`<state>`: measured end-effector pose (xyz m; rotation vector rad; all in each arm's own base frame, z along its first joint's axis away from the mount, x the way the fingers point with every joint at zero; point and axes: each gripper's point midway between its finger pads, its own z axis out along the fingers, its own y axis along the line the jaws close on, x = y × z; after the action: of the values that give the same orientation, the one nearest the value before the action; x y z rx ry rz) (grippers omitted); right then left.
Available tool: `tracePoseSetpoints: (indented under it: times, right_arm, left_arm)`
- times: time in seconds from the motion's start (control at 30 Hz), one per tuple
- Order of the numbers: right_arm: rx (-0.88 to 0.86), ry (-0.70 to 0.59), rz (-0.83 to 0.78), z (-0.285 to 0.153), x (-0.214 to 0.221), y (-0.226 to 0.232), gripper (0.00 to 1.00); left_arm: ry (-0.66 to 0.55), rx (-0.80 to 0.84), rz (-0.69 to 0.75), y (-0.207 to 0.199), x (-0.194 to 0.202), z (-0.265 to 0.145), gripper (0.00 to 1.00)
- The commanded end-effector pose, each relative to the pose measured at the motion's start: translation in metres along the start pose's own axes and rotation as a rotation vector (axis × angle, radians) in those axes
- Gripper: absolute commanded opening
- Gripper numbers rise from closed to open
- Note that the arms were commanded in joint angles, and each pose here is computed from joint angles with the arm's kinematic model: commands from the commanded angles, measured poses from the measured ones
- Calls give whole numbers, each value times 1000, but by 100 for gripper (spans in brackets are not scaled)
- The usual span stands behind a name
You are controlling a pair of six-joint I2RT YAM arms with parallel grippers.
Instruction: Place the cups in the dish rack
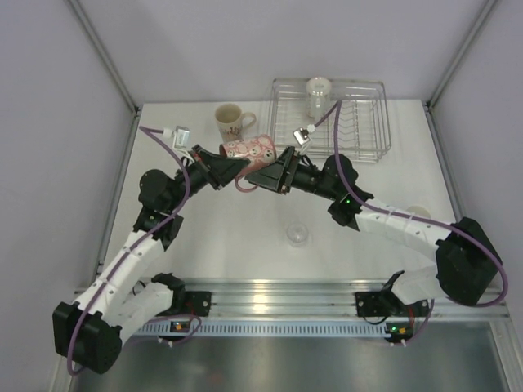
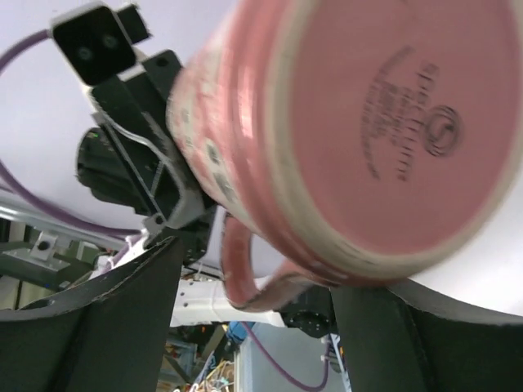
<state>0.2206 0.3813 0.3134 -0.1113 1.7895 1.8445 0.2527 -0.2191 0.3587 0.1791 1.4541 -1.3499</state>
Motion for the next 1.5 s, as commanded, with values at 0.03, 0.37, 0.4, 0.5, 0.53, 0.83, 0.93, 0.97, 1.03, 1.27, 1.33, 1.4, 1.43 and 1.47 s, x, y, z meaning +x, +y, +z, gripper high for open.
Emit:
tracePoseSetpoints:
  times: [0.03,0.37,0.4,0.5,0.53,0.83,0.93,0.97,1.03,1.27,1.33,1.4,1.43,1.47]
  right_arm:
    - [-147,-108,-43,1,-18,43,68]
    - [-197,-69,-42,10,-9,42,51]
    - [-225,-74,-46,10,-10,47,50]
    - [-252,-61,-17,10,-6,47,47]
    - [-277,-58,-17,9,-6,51,48]
    - [-289,-41,22,9,0,43,33]
    - [-300,-35,18,8,2,45,8]
    - [-301,-32,19,9,3,44,3]
    - [-313,-34,14,7,3,46,0]
    - [-345,-62,13,-1,-1,52,0]
    - [-342,-74,7,-3,-3,51,0]
    - [-343,-88,0,-6,-7,52,0]
    - [-344,-94,-3,-8,-7,52,0]
    - [-341,-95,0,-9,-8,51,0]
  left_arm:
    - [-189,159,121,-42,-37,3,0]
    - [-228,210,74,-51,-30,2,0]
    - [-228,213,71,-50,-28,2,0]
    - [-225,239,69,-51,-23,0,0]
    - [-219,243,69,-51,-20,1,0]
    - [-207,248,73,-45,-8,-3,0]
    - [-184,273,76,-49,-5,-2,0]
    - [-169,286,79,-51,-3,-2,0]
    - [-158,286,76,-50,0,-2,0]
    - [-129,264,57,-42,12,-6,20]
    - [-115,260,49,-40,16,-6,43]
    - [-106,253,40,-38,18,-6,59]
    - [-103,247,34,-36,20,-6,64]
    - [-101,242,33,-34,21,-6,68]
